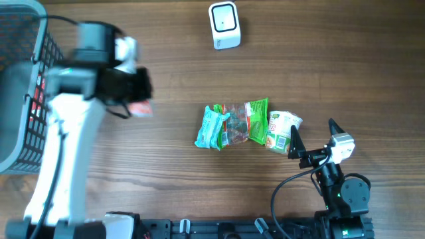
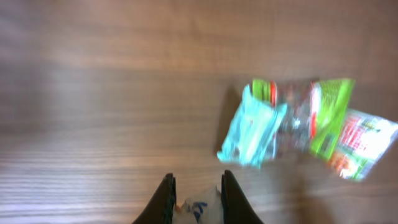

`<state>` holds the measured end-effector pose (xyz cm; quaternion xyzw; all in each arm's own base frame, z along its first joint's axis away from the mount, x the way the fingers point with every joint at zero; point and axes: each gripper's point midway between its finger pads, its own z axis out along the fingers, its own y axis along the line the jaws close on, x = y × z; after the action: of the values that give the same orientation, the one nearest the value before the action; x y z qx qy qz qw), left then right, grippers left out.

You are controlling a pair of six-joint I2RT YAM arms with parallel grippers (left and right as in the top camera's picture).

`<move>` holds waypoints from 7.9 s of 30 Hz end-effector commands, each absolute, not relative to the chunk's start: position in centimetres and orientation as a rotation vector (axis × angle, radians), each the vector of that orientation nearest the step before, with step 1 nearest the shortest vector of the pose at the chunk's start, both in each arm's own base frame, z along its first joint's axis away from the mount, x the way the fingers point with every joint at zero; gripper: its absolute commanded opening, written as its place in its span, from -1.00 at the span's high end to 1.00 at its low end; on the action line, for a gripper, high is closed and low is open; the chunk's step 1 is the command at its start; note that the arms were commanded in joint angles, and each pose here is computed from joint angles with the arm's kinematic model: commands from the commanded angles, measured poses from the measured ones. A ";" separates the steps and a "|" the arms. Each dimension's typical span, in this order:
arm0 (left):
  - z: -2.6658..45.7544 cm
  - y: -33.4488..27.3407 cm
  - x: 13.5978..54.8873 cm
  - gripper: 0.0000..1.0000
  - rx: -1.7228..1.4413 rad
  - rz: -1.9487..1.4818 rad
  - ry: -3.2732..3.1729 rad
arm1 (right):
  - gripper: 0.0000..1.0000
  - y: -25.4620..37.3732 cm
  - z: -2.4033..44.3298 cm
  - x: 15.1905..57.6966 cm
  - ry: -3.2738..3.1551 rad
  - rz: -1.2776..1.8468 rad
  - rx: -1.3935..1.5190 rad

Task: Scan the item barcode
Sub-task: 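Place the red Kleenex pack on the table left of the tissue pack, then reach into the basket and grasp the red snack stick with left gripper, then carry the red snack stick and lay it left of the tissue pack, then move the right gripper from rest toward the cup noodles, then close the right gripper around the Nissin cup noodles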

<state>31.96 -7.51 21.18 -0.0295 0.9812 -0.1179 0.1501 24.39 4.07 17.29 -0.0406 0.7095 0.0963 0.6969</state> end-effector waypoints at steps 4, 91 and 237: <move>8.8 -13.5 30.4 -1.00 0.084 -0.311 3.006 | -1.00 3.8 17.4 24.4 1.578 0.210 -0.076; 25.1 -7.8 30.5 0.92 -0.285 -0.398 2.676 | -0.99 3.8 17.4 24.4 1.578 0.210 -0.076; 17.0 -3.5 35.9 -1.00 -0.551 -0.330 2.508 | -0.99 7.7 5.1 28.6 2.645 0.967 0.056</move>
<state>35.85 -3.86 16.81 -0.2027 0.9333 -0.1271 0.2679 28.51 7.11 4.87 0.0203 0.9338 0.3186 0.1615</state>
